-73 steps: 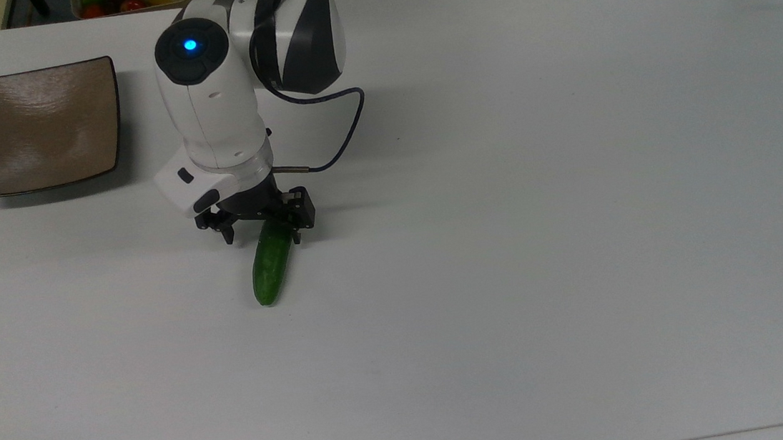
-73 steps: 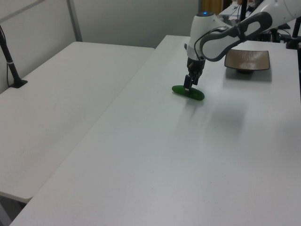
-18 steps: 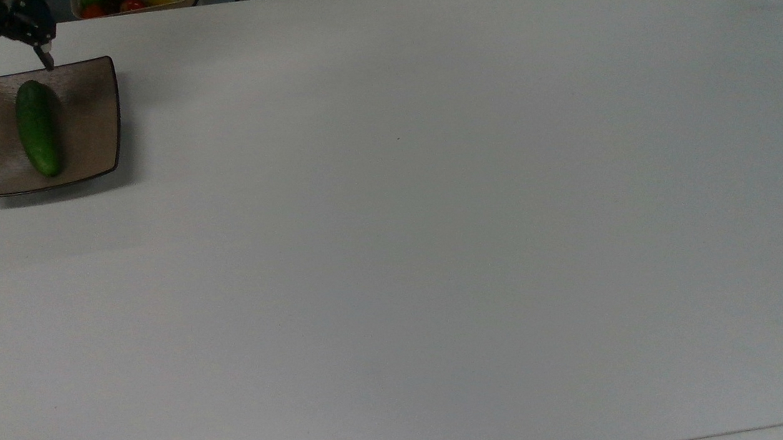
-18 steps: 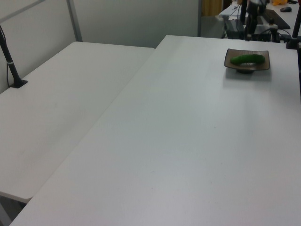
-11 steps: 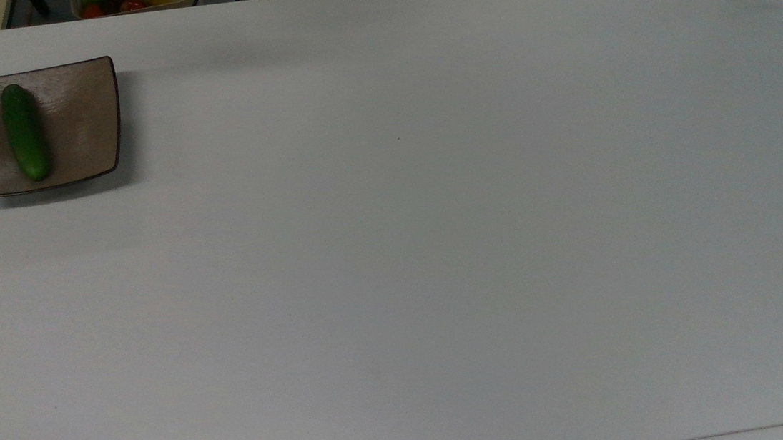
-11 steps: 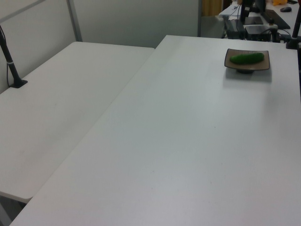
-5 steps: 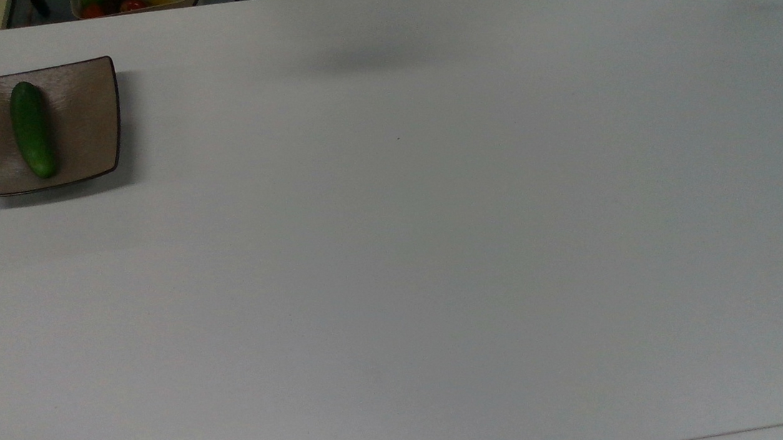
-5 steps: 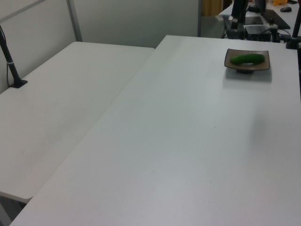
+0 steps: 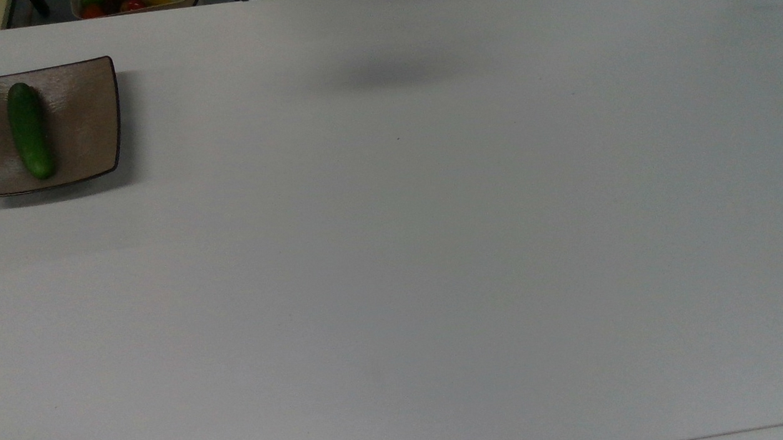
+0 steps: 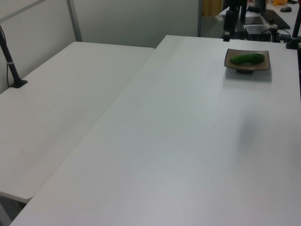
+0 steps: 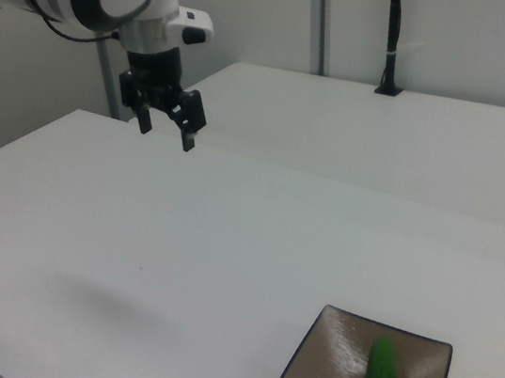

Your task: Cucumber placed on a ceramic plate

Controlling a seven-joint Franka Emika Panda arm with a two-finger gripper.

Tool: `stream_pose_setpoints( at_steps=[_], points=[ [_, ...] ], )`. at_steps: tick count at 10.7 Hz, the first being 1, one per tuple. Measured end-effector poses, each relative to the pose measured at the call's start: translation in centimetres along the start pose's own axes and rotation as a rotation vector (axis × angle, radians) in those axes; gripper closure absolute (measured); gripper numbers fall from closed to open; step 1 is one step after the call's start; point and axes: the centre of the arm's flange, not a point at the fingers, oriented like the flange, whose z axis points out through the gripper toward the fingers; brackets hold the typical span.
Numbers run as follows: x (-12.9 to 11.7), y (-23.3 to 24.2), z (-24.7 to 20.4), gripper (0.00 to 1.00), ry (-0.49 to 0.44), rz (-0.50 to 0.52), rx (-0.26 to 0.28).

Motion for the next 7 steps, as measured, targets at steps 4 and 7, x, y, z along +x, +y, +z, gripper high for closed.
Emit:
stream_pose_setpoints(
  at_steps=[4,7],
  points=[
    [2.4,0.7,2.3,0.00,0.055,-0.057,-0.005],
    [2.4,1.3,2.2,0.00,0.056,-0.054,-0.007]
  ],
)
